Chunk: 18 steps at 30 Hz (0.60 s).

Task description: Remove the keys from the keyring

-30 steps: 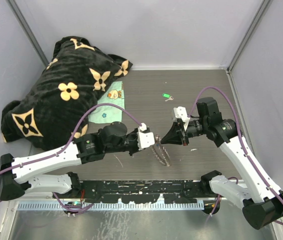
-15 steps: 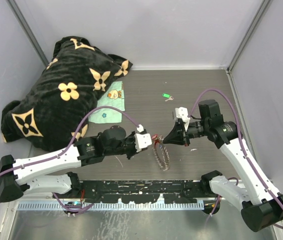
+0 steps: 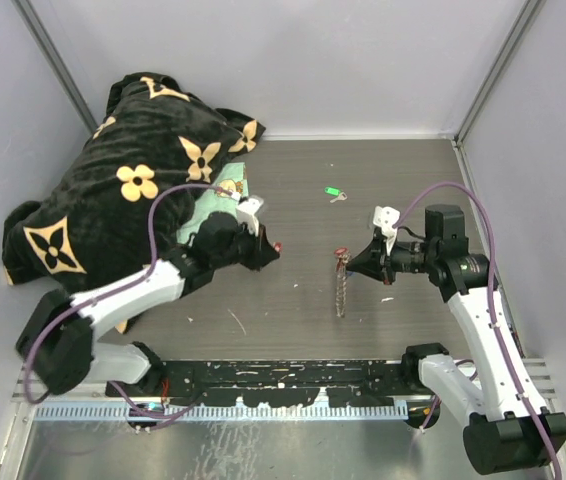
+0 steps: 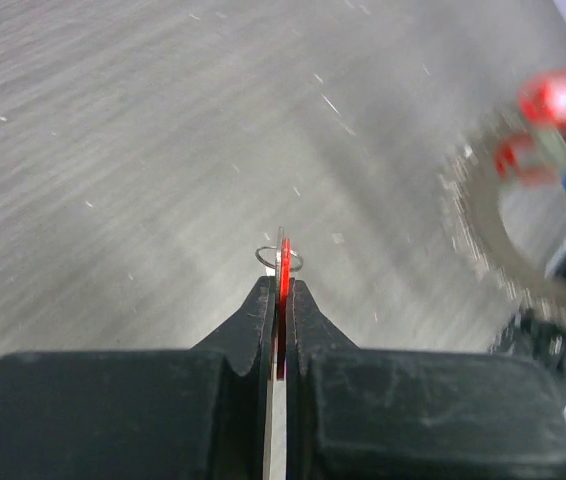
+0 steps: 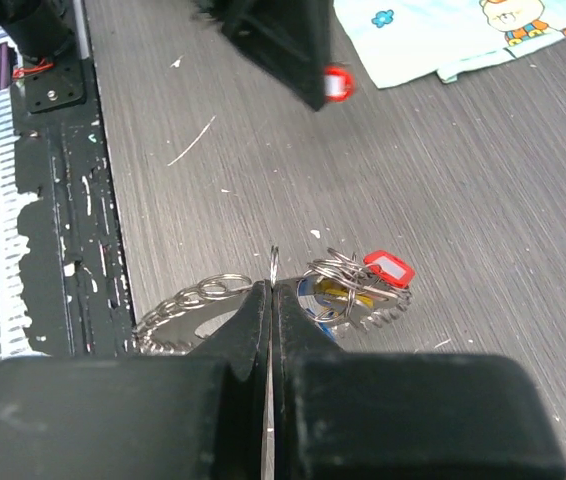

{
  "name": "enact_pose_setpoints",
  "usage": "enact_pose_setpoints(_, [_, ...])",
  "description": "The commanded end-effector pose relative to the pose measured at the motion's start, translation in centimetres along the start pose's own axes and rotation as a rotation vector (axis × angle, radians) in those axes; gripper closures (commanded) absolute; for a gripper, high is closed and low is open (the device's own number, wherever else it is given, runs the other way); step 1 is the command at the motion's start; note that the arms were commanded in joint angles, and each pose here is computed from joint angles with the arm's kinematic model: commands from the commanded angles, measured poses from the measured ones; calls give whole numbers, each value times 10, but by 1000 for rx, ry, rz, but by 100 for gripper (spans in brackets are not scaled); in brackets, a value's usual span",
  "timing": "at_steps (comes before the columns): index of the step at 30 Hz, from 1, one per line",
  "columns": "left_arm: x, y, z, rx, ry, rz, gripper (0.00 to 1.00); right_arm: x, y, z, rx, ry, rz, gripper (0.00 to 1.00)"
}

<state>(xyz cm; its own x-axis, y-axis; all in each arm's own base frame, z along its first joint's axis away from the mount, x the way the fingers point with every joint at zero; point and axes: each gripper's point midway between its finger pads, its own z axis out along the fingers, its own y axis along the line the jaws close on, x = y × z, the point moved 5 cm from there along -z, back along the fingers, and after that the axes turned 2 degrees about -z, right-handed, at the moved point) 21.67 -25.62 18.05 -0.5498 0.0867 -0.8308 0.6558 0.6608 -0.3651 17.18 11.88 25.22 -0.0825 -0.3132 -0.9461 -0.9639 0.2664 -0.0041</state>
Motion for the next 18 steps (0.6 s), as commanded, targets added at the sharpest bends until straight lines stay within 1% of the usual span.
enact_pose_setpoints(1, [-59,28,48,-40,-118,-360,100,-13,-11,-7,63,-51,-48,99])
enact_pose_setpoints(4, [-72,60,91,-183,-59,-522,100,-11,-15,-9,90,-47,-39,99])
enact_pose_setpoints(5, [-63,75,110,-264,-2,-572,100,-10,-16,-9,100,-45,-37,99])
enact_pose_setpoints(6, [-61,86,120,-349,46,-606,99,-9,-17,-9,107,-44,-33,99])
enact_pose_setpoints(7, [-77,90,131,-394,38,-621,98,-9,-18,-10,112,-43,-30,99])
enact_pose_setpoints(8, [-74,99,140,-452,59,-638,98,-8,-19,-10,115,-42,-27,99])
enact_pose_setpoints(10, [-78,111,155,-522,50,-656,94,-7,-20,-10,122,-39,-20,99])
enact_pose_setpoints(13, [-77,124,173,-565,38,-688,83,-7,-24,-11,137,-35,-14,99])
enact_pose_setpoints(14, [-79,126,177,-561,35,-700,77,-6,-25,-11,142,-33,-10,99])
enact_pose_setpoints(16, [-86,125,180,-534,27,-697,63,-5,-26,-12,148,-32,-3,99])
enact_pose_setpoints(18, [-101,118,173,-506,6,-658,47,-5,-27,-12,156,-30,1,99])
